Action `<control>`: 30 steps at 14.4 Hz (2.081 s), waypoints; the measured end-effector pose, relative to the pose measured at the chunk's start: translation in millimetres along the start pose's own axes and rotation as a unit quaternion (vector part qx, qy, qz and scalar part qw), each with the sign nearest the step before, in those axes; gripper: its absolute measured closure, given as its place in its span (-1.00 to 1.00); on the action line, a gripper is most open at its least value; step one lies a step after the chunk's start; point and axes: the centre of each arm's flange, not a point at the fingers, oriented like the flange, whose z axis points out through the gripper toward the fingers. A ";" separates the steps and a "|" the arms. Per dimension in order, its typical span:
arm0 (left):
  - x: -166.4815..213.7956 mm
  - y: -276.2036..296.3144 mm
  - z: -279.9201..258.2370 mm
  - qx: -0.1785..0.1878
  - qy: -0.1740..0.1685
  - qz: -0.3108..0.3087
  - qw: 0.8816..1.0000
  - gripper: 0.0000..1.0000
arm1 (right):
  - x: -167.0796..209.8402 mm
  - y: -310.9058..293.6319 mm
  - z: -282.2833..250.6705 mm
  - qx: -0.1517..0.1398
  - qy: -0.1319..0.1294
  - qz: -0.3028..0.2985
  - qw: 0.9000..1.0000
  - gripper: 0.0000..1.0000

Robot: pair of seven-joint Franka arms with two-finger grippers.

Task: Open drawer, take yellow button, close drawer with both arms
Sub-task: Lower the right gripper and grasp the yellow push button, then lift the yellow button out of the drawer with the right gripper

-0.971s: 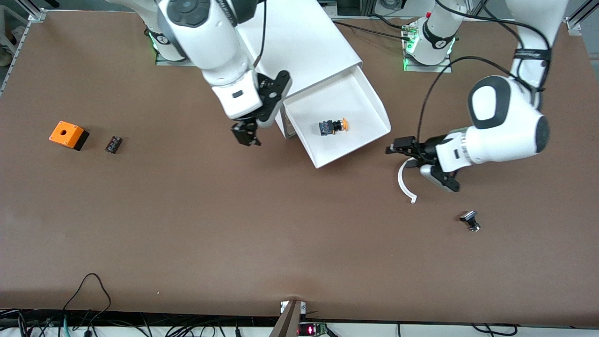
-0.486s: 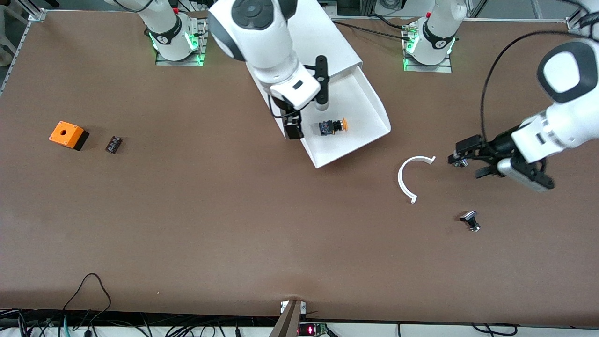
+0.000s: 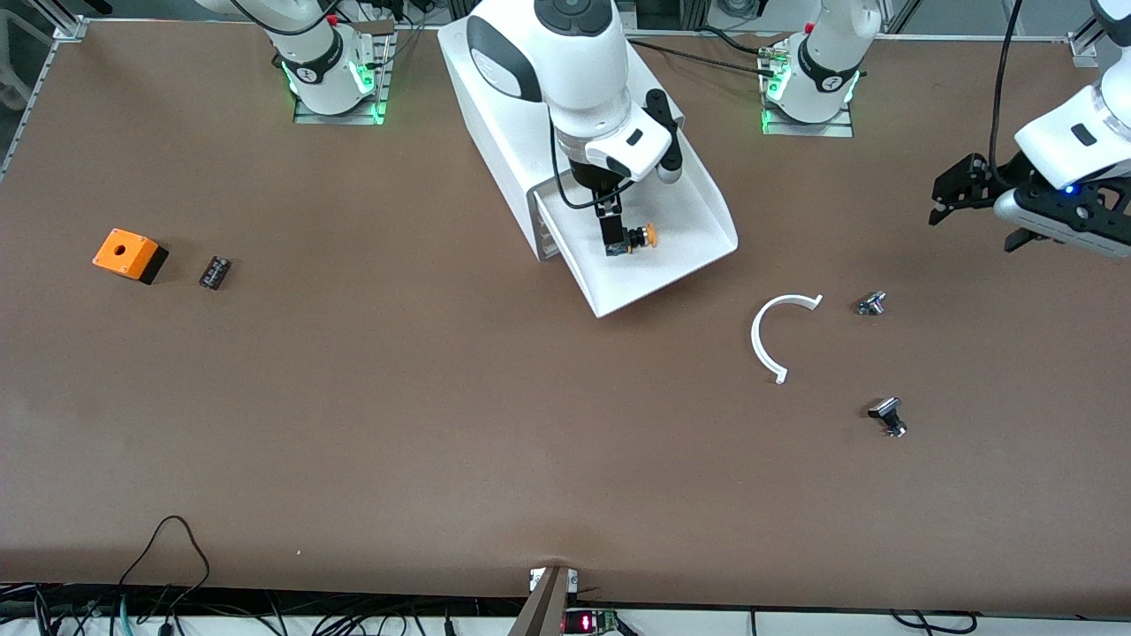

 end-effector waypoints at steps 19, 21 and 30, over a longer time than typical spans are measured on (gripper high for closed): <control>0.9 -2.7 -1.3 0.025 -0.020 -0.037 0.999 -1.00 | 9.5 -4.4 75.8 0.017 -0.032 -0.013 0.999 -0.94; 1.0 -2.5 -1.4 0.025 -0.020 -0.037 0.999 -1.00 | 12.7 -5.8 75.6 0.011 -0.032 -0.016 0.999 -0.47; 1.0 -2.5 -1.3 0.025 -0.020 -0.037 0.999 -1.00 | 16.6 -2.6 68.5 -0.008 -0.027 0.005 1.000 0.17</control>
